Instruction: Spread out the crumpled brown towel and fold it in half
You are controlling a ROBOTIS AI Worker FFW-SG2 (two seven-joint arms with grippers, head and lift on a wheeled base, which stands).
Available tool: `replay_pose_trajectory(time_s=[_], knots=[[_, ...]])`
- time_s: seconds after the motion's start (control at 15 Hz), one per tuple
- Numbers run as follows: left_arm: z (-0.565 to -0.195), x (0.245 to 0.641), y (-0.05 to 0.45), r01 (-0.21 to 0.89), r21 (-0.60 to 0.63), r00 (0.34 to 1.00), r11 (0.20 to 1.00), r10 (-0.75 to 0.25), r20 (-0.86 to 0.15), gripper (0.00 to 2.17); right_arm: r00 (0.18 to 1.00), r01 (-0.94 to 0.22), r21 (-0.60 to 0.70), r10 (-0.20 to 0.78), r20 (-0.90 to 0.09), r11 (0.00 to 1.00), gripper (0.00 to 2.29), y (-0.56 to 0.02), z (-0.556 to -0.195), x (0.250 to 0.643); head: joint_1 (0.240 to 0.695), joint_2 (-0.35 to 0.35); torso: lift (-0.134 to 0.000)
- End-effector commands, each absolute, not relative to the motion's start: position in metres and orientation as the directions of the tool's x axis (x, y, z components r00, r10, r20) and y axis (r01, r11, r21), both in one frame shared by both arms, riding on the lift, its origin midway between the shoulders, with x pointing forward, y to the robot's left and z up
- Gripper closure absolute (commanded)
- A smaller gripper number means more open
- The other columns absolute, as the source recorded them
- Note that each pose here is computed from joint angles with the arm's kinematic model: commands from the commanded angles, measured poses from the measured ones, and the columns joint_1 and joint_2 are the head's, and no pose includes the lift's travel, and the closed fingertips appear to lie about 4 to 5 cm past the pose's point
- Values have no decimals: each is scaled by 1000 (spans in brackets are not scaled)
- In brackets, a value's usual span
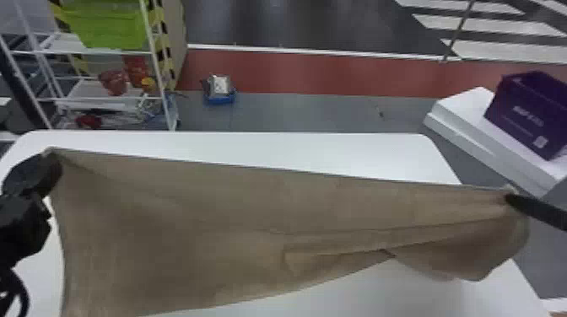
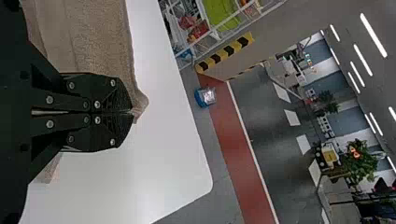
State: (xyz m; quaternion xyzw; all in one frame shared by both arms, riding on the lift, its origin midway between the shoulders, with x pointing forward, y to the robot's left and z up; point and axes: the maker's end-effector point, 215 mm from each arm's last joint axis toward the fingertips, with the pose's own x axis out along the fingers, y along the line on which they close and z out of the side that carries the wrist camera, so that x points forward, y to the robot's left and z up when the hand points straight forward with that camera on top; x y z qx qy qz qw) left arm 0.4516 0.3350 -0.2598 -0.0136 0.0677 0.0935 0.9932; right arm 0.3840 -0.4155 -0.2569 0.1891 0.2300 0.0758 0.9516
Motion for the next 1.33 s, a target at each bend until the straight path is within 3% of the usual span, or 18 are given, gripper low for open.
replay_pose_trajectory(time_s=[0.0, 0.4, 1.0, 1.27], knots=[[-247, 445, 334, -186, -15, 975, 982, 182, -125, 1447, 888, -47, 407, 225, -401, 912, 1507, -416, -245, 369, 695, -109, -124], [-214, 414, 351, -226, 28, 971, 974, 228, -69, 1447, 929, -107, 356, 221, -297, 928, 1507, -416, -191, 352, 695, -106, -124], [-170, 375, 368, -251, 107, 968, 962, 253, -4, 1447, 954, -176, 295, 237, -185, 939, 1507, -407, -137, 320, 695, -82, -124], [-177, 361, 374, -236, 135, 969, 962, 244, -47, 1447, 955, -200, 300, 254, -152, 933, 1507, -404, -127, 306, 695, -65, -124]])
